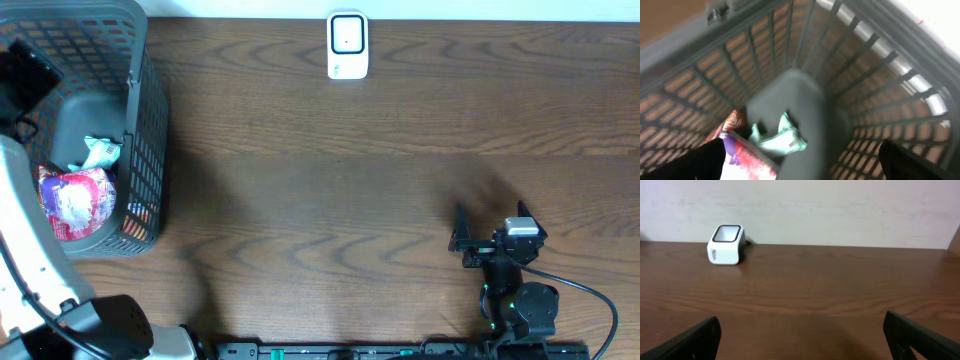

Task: Scan the item barcode
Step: 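Reach the left gripper into the basket and grasp the purple-red box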

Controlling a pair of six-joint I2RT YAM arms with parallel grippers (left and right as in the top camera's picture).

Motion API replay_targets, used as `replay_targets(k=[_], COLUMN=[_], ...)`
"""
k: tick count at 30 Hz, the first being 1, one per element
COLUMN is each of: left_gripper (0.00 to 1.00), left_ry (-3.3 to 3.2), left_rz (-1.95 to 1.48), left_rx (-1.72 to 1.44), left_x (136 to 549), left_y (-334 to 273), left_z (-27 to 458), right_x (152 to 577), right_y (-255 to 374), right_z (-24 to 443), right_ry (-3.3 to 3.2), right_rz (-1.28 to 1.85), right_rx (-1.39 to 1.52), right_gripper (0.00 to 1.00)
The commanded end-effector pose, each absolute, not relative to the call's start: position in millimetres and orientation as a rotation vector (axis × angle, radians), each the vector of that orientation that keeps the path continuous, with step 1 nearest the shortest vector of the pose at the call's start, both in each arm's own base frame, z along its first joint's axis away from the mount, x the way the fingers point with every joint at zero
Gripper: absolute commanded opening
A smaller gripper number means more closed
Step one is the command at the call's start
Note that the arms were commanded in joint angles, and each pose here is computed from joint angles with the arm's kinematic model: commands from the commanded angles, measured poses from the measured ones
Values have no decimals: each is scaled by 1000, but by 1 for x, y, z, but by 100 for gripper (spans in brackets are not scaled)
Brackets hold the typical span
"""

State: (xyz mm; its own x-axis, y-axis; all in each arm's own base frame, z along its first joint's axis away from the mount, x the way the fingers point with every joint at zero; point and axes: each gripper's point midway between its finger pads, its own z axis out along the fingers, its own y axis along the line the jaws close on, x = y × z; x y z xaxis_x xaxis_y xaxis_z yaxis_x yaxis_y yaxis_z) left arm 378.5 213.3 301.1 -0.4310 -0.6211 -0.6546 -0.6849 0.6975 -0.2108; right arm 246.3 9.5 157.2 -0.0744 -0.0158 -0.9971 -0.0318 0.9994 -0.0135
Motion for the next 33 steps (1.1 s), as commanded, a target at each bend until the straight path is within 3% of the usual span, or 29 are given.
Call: replay_targets(k=[1, 5, 10, 20, 33], left_gripper=[98, 98, 98, 98, 98], left_ry=[2240, 2305, 2331, 2395, 2510], left_rz=[123, 139, 236, 346, 436], left_rx=[-1047, -1084, -1404, -1732, -1828], left_x=[378, 381, 363, 341, 322], left_y=[213, 218, 231, 231, 226], left_z=[278, 251, 202, 132, 77], right_x=[246, 246, 246, 246, 246], right_y=[6, 6, 6, 6, 6], right_z=[157, 157, 157, 157, 157], right_ry=[1646, 1646, 1646, 1646, 1646], right_rz=[7, 7, 7, 7, 7], right_rx=[-19, -19, -19, -19, -19], right_gripper=[99, 99, 99, 99, 99])
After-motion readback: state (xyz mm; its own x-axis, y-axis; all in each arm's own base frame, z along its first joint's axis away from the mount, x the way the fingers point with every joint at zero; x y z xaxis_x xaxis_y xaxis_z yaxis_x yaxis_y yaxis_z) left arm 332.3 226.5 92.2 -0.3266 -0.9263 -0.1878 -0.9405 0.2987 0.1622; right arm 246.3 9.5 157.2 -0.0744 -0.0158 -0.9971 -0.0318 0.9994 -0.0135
